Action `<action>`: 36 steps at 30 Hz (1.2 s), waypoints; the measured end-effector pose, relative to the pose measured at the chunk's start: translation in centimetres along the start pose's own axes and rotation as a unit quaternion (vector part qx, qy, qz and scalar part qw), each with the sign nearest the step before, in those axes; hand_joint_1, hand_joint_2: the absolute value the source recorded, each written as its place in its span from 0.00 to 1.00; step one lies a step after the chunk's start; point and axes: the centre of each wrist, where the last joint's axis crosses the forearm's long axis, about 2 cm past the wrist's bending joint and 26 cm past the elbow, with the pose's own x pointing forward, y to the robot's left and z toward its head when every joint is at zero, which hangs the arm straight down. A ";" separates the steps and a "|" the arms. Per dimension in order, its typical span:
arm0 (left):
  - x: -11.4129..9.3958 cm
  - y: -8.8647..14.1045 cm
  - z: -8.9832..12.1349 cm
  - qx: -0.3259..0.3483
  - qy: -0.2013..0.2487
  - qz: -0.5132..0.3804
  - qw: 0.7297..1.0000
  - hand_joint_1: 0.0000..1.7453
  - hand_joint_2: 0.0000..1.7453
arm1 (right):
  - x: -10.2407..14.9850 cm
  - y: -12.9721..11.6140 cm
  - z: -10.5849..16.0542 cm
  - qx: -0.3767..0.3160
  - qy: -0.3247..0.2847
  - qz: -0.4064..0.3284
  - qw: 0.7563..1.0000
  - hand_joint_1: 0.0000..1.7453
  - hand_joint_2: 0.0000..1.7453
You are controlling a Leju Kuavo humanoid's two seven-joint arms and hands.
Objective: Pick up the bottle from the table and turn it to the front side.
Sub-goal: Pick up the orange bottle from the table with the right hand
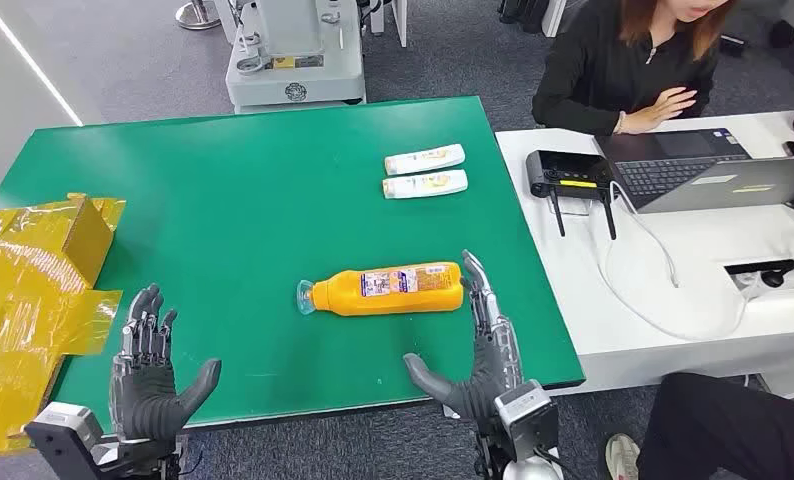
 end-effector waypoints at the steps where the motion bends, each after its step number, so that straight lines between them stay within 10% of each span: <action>1: 0.0 0.0 0.0 0.000 0.000 0.000 1.000 0.00 1.00 | 0.0 0.0 0.0 0.000 0.000 0.000 1.000 0.00 1.00; 20: 0.0 -0.1 0.8 0.009 -0.002 0.008 1.000 0.00 1.00 | 0.4 0.0 -0.9 0.030 -0.005 0.019 0.999 0.00 1.00; 26: -0.1 -0.6 -0.6 -0.010 -0.004 0.021 1.000 0.00 1.00 | 0.7 -1.8 -3.4 0.039 -0.024 0.166 0.985 0.00 1.00; 36: -0.9 -1.2 -3.4 -0.036 -0.009 0.041 0.998 0.00 1.00 | -1.3 -7.2 -11.1 0.089 0.057 0.432 0.896 0.00 1.00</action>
